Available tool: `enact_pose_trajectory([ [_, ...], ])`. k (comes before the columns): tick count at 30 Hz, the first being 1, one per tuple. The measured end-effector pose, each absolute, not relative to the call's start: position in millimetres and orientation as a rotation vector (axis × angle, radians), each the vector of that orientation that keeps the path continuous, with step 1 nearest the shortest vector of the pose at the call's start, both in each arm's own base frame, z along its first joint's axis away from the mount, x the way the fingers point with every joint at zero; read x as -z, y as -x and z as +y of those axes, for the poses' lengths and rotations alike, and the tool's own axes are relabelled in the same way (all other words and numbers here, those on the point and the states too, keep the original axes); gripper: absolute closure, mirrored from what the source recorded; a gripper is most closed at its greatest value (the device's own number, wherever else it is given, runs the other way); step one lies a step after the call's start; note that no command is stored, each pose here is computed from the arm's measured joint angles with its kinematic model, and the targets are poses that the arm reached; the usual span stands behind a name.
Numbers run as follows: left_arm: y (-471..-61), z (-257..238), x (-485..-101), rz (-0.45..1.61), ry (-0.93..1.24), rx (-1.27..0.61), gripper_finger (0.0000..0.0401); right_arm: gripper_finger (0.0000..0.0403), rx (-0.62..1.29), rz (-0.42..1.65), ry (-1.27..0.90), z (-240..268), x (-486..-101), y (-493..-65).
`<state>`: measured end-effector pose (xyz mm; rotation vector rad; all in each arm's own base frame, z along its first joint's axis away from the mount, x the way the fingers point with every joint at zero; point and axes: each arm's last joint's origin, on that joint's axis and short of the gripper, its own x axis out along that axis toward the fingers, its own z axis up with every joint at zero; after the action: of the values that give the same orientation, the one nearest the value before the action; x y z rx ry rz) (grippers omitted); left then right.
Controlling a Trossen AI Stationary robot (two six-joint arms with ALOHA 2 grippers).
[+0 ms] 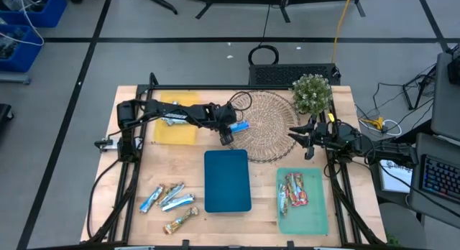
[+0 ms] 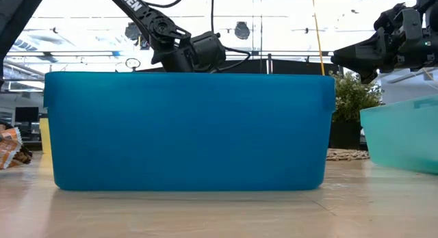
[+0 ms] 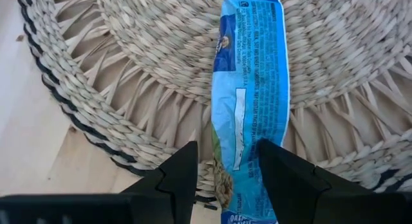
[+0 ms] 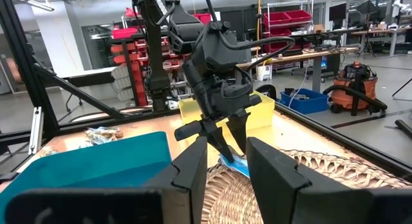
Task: Pick and place Granola Bars by type
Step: Put the blue granola bar into the yellow bin
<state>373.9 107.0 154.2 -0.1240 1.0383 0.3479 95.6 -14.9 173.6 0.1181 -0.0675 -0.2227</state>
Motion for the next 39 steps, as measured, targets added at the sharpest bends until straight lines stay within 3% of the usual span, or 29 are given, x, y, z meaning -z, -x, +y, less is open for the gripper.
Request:
enact_pose_trajectory([
  [18, -372.5, 102.1, -152.6, 1.060, 0.202, -0.210, 0.0231, 0.0303, 0.223, -0.067, -0.118, -14.9, -173.6, -95.6],
  [31, -370.0, 109.4, -153.2, 1.080, 0.054, -0.447, 0.0231, 0.0303, 0.223, -0.068, -0.118, -14.9, -173.6, -95.6],
  [39, -370.1, 109.4, -153.8, 1.097, -0.057, -0.473, 0.0231, 0.0303, 0.223, -0.068, -0.118, -14.9, -173.7, -95.6],
])
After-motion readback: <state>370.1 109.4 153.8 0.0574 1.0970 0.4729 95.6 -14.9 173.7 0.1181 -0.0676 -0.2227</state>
